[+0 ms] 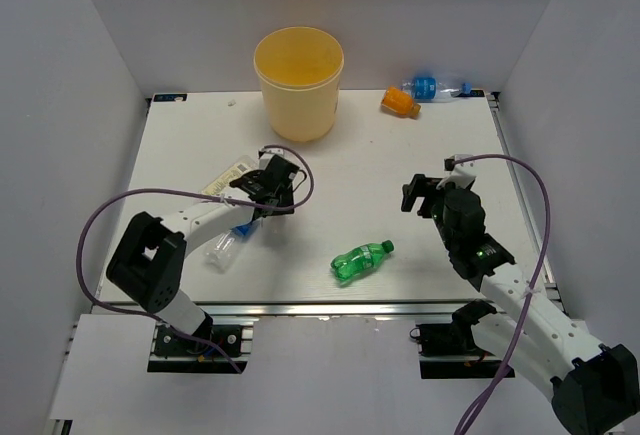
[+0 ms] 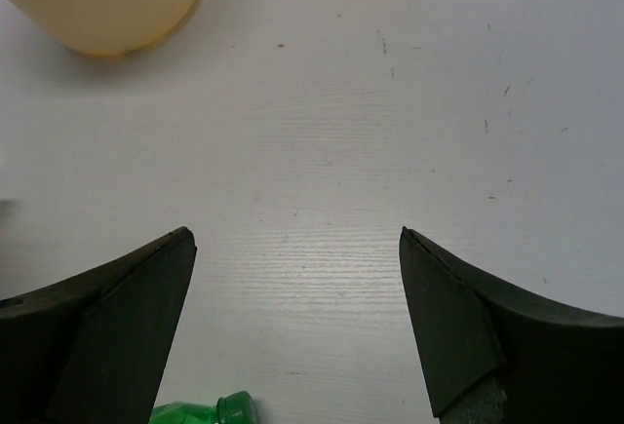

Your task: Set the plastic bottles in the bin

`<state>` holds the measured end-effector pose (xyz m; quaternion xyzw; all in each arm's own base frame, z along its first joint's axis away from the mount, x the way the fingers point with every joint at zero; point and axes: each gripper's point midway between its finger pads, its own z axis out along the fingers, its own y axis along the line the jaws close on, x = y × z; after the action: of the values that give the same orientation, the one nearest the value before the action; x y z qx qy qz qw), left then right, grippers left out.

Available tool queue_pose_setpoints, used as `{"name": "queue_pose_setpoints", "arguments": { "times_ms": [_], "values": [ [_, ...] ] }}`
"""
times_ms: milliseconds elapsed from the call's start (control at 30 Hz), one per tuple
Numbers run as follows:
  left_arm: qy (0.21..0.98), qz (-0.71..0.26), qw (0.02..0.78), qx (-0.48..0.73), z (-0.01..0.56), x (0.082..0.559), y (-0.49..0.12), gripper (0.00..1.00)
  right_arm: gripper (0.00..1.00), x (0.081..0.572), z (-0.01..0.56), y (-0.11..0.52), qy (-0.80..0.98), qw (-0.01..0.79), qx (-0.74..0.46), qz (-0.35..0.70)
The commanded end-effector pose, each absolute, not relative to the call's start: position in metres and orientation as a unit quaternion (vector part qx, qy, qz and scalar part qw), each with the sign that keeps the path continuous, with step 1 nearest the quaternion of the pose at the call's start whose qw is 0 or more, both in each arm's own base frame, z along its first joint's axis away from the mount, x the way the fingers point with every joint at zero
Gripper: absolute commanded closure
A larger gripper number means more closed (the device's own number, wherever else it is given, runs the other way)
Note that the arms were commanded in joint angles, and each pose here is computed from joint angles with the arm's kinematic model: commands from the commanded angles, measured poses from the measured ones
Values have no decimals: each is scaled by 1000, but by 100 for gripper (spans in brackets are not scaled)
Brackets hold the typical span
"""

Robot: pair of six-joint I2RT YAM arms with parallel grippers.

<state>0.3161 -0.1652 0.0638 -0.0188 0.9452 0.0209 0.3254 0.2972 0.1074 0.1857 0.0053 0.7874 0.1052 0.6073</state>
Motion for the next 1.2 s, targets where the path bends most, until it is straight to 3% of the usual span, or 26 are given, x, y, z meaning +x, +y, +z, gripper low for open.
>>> {"name": "queue_pose_setpoints", "arguments": {
  "times_ms": [0,33,333,567,667,733,767,800,833,1167],
  "values": [
    [908,-37,416,-29,138,346,-186,71,11,303,198,100,770,630,14,93],
    [898,-51,436,-29,153,351,-189,77,11,303,199,102,767,634,10,98],
    [747,-121,648,-84,342,417,-199,80,11,299,199,107,756,645,-8,111],
    [704,-174,679,-117,393,520,-192,80,11,298,195,107,758,643,-20,107],
    [685,-205,691,-104,400,566,-198,68,11,299,191,111,759,641,-28,113],
    [691,-203,687,-97,394,597,-209,55,11,301,189,115,762,637,-37,116],
    [697,-199,682,-94,390,607,-209,43,11,302,188,116,765,632,-40,116],
    [702,-198,678,-91,388,615,-211,17,11,301,182,117,773,622,-46,115],
    [717,-192,665,-87,379,619,-212,3,11,300,185,124,773,619,-60,126],
    [687,-218,690,-70,428,585,-206,2,11,256,195,195,722,575,-271,274]
  ]
}}
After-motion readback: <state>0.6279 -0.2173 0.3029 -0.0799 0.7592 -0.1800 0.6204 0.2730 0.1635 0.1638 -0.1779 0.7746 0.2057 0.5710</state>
